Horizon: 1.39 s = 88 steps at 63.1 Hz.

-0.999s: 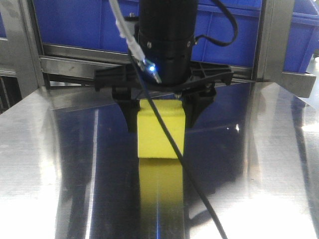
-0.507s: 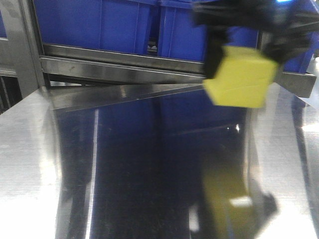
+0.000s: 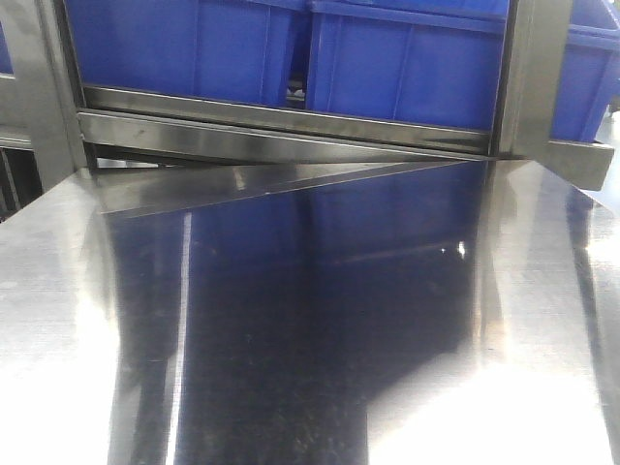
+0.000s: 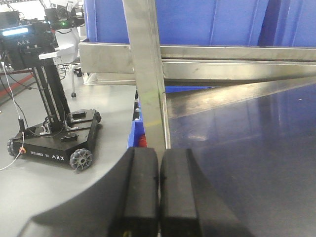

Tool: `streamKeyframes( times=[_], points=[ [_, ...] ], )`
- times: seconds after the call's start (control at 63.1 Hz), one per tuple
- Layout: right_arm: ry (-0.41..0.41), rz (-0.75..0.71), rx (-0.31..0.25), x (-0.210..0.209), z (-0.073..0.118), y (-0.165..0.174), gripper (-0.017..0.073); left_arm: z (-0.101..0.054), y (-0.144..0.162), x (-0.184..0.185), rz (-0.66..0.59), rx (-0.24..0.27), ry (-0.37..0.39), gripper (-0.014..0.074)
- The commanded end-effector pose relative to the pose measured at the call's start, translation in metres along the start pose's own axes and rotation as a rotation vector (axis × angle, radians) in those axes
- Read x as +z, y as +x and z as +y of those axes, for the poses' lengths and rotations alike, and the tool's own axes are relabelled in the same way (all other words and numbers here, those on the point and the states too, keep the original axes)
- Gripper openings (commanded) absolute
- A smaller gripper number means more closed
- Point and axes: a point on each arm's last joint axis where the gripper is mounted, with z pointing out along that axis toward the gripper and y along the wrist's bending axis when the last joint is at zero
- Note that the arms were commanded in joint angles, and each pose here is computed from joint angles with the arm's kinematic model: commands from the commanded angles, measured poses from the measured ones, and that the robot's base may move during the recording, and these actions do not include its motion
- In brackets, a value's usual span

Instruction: Place yellow foam block on left shelf second layer

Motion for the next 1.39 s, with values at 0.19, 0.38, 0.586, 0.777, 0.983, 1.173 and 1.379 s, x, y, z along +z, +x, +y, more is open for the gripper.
streamKeyframes(
  times=[0.19, 0.38, 0.586, 0.777, 0.983, 1.173, 1.379],
  points=[
    [-0.021, -0.368, -0.017, -0.068, -0.003, 0.008, 0.0344, -0.002, 0.000, 0.000, -0.071, -0.006, 0.021, 0.0136],
    [-0.029, -0.527, -0.019, -0.100, -0.006, 0.021, 0.0344, -0.002, 0.000, 0.000, -0.071, -0.006, 0.021, 0.0136],
    [-0.035, -0.632, -0.016, -0.119, -0.007, 0.032, 0.0344, -0.002, 0.000, 0.000, -0.071, -0.006, 0.021, 0.0136],
    [-0.037, -0.650, -0.015, -0.121, -0.007, 0.031, 0.0344, -0.002, 0.000, 0.000, -0.071, -0.006, 0.021, 0.0136],
    [-0.037, -0.649, -0.015, -0.121, -0.007, 0.031, 0.0344, -0.002, 0.000, 0.000, -0.071, -0.006, 0.021, 0.0136],
    [-0.037, -0.649, -0.015, -0.121, -0.007, 0.031, 0.0344, -0.002, 0.000, 0.000, -0.071, -0.006, 0.021, 0.0136],
    [-0.037, -0.649, -0.015, -0.121, -0.007, 0.031, 0.0344, -0.002, 0.000, 0.000, -0.071, -0.006, 0.021, 0.0136]
  ],
)
